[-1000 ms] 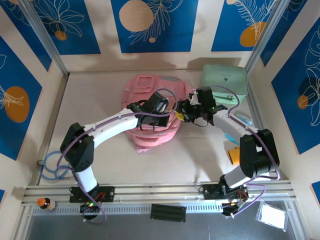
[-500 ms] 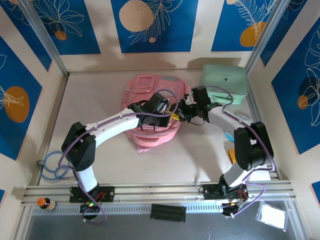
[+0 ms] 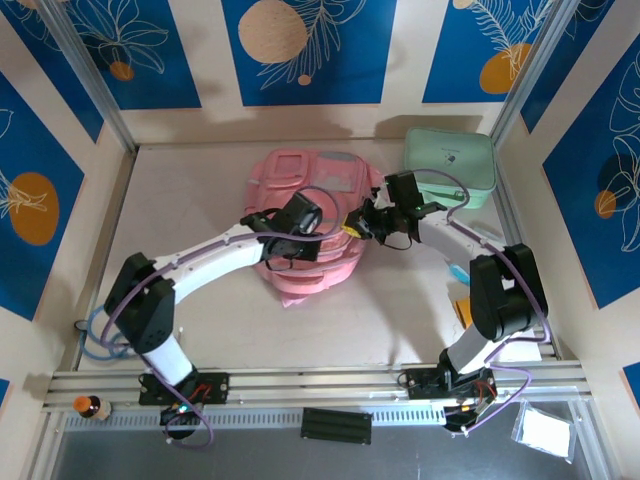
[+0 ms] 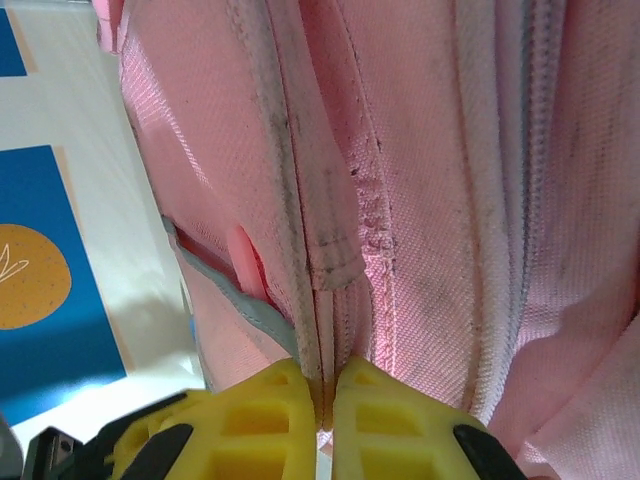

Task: Pack the student bag
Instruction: Unzip the student bag at the center of the table, then move the personal item to the middle-right of the table, then pick up the personal item from the middle-right of the table, then open the student bag at the center of the table.

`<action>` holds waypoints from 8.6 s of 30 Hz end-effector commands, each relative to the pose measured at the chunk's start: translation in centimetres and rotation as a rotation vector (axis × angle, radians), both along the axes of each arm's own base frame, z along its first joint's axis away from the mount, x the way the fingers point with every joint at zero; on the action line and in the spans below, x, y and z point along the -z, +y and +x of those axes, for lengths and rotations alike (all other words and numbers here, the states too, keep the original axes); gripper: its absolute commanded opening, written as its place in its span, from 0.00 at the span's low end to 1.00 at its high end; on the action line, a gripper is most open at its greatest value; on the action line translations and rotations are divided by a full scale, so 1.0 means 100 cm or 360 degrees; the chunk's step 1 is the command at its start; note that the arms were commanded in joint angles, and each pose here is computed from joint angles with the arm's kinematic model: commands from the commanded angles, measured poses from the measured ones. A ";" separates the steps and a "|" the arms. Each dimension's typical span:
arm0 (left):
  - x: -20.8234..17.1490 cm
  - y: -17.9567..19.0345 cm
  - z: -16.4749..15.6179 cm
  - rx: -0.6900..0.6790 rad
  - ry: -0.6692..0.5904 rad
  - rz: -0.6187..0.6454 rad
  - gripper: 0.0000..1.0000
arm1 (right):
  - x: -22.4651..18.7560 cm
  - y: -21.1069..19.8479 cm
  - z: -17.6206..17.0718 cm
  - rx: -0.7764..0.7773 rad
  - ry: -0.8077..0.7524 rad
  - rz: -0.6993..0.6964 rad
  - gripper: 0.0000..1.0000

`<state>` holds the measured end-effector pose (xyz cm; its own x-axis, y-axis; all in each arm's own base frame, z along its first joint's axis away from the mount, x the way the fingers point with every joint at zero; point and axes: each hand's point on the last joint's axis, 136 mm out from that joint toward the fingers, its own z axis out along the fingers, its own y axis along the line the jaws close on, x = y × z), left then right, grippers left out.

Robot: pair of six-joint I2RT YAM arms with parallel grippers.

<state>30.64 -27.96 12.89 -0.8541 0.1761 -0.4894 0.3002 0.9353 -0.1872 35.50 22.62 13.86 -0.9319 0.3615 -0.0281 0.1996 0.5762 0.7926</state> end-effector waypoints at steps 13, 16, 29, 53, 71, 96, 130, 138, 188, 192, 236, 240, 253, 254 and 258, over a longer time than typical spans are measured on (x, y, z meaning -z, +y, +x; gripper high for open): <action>-0.014 0.036 -0.004 0.0115 -0.0084 0.0095 0.00 | -0.013 -0.014 0.047 -0.0020 -0.0238 -0.0091 0.09; -0.024 0.010 -0.005 0.0243 -0.0130 0.0025 0.00 | -0.015 -0.020 0.063 0.0019 -0.0274 -0.0131 0.12; -0.023 -0.047 0.003 0.0358 -0.0116 -0.0085 0.00 | -0.021 -0.053 0.010 0.0289 -0.0123 -0.0137 0.51; -0.016 -0.041 -0.002 0.0366 -0.0069 -0.0058 0.00 | -0.001 0.008 0.016 0.0146 0.0047 0.0012 0.31; 0.006 0.064 -0.010 0.0121 -0.0013 0.0404 0.00 | 0.002 -0.015 0.021 0.0230 -0.0030 -0.0206 0.13; -0.004 0.085 0.040 -0.0246 0.0019 0.0235 0.24 | -0.006 -0.024 0.014 0.0174 -0.0135 -0.0352 0.31; -0.082 0.065 0.052 -0.0193 -0.0291 -0.0337 0.87 | 0.079 -0.294 -0.145 0.1279 0.0569 -0.1126 0.81; -0.080 0.054 0.058 -0.0162 -0.0248 -0.0373 0.88 | 0.097 -0.313 -0.151 0.1401 0.0680 -0.1003 0.81; -0.062 0.026 0.051 -0.0085 -0.0175 -0.0383 1.00 | 0.118 -0.188 -0.140 0.0726 0.0599 -0.0731 0.42; -0.064 0.026 0.051 -0.0087 -0.0180 -0.0383 1.00 | 0.122 -0.188 -0.142 0.0731 0.0633 -0.0728 0.41; -0.065 -0.043 0.029 0.0548 -0.0349 -0.0112 0.88 | 0.011 -0.164 -0.069 0.0634 -0.0135 -0.0379 0.00; -0.050 -0.050 0.028 0.0689 -0.0350 0.0151 0.78 | -0.020 -0.162 -0.062 0.0625 -0.0300 -0.0291 0.00; -0.010 -0.061 0.045 0.0752 -0.0198 0.0458 0.44 | -0.039 -0.154 -0.055 0.0602 -0.0387 -0.0168 0.00; -0.008 -0.060 0.045 0.0747 -0.0178 0.0474 0.46 | -0.038 -0.154 -0.055 0.0604 -0.0389 -0.0170 0.00; 0.002 -0.055 0.047 0.0726 -0.0111 0.0558 0.48 | -0.035 -0.154 -0.051 0.0616 -0.0377 -0.0149 0.00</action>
